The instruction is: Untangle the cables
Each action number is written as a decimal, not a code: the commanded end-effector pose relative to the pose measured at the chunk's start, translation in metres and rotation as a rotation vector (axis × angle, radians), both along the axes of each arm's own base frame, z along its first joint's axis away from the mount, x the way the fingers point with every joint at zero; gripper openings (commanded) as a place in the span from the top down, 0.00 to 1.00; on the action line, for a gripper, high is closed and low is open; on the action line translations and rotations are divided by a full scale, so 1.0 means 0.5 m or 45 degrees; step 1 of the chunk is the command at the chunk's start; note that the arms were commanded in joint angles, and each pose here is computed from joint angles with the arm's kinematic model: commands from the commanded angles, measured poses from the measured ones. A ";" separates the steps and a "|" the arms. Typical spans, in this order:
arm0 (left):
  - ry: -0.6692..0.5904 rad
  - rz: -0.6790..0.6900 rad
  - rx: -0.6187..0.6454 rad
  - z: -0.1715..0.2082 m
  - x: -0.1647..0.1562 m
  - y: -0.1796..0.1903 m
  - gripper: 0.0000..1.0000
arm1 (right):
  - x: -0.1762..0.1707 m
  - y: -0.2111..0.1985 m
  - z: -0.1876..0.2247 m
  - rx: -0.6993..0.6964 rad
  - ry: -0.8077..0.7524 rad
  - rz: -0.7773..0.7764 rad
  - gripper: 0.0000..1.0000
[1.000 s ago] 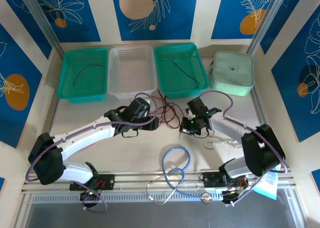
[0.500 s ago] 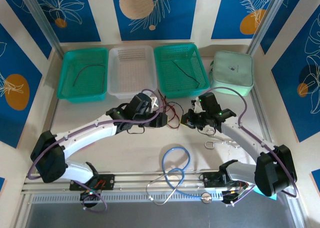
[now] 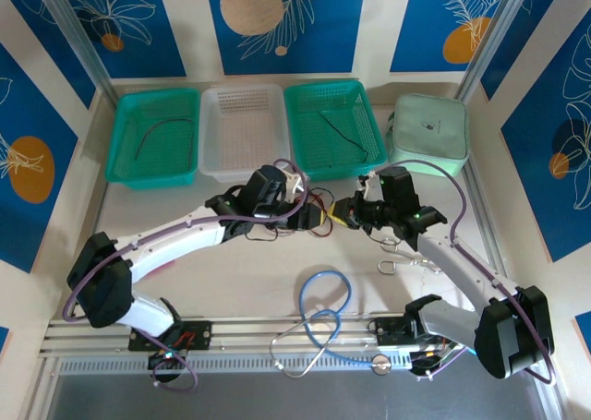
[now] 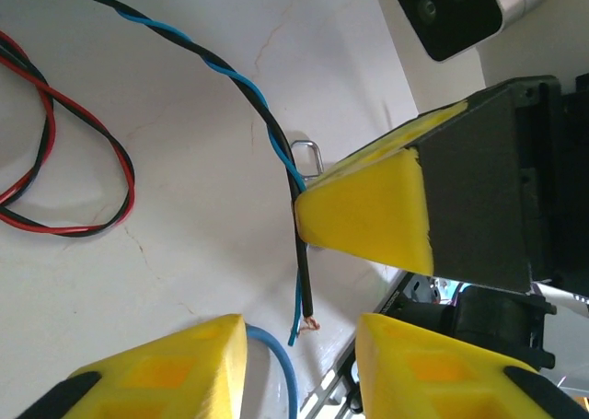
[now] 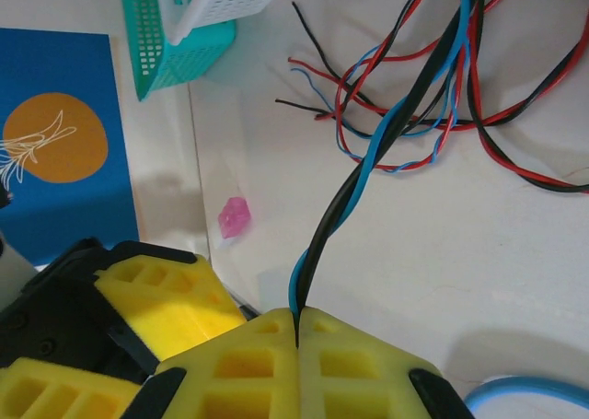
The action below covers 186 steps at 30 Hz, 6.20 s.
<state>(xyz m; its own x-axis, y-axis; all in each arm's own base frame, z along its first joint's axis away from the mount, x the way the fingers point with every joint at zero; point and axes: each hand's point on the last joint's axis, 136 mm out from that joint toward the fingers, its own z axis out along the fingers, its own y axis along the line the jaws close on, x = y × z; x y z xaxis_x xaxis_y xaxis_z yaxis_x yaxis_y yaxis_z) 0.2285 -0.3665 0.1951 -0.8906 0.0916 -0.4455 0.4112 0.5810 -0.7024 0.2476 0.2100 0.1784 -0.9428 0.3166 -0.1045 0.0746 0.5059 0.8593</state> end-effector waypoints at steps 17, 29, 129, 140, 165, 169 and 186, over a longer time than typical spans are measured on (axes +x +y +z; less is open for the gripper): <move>0.001 -0.076 -0.052 0.018 -0.009 -0.043 0.78 | -0.021 0.020 0.025 0.079 0.021 0.060 1.00; -0.011 -0.051 -0.012 0.009 -0.004 -0.032 0.78 | -0.024 0.018 0.034 0.100 0.026 0.064 1.00; -0.135 -0.046 0.237 0.073 0.021 0.047 1.00 | -0.031 -0.034 0.088 -0.247 -0.299 0.127 0.61; -0.220 -0.232 0.262 0.136 0.001 0.044 1.00 | -0.034 -0.033 0.221 -0.427 -1.197 0.430 0.59; 0.099 0.037 -0.103 0.241 0.075 0.035 1.00 | -0.115 0.029 0.305 -0.887 -2.326 0.607 0.59; 0.113 0.026 -0.126 0.254 0.068 0.034 1.00 | -0.075 0.041 0.266 -0.992 -2.305 0.626 0.60; 0.102 0.021 -0.146 0.265 0.048 0.050 1.00 | -0.009 0.055 0.255 -0.942 -2.248 0.586 0.64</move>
<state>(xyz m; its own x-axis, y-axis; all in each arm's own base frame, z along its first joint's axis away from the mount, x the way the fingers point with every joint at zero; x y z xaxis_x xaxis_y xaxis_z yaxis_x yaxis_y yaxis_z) 0.2582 -0.3437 0.3104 -0.9330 0.0350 -0.3583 0.3179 0.5470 -0.7744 0.2410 0.2340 0.2823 0.3198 -0.4606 -0.8280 -0.7161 0.4548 -0.5296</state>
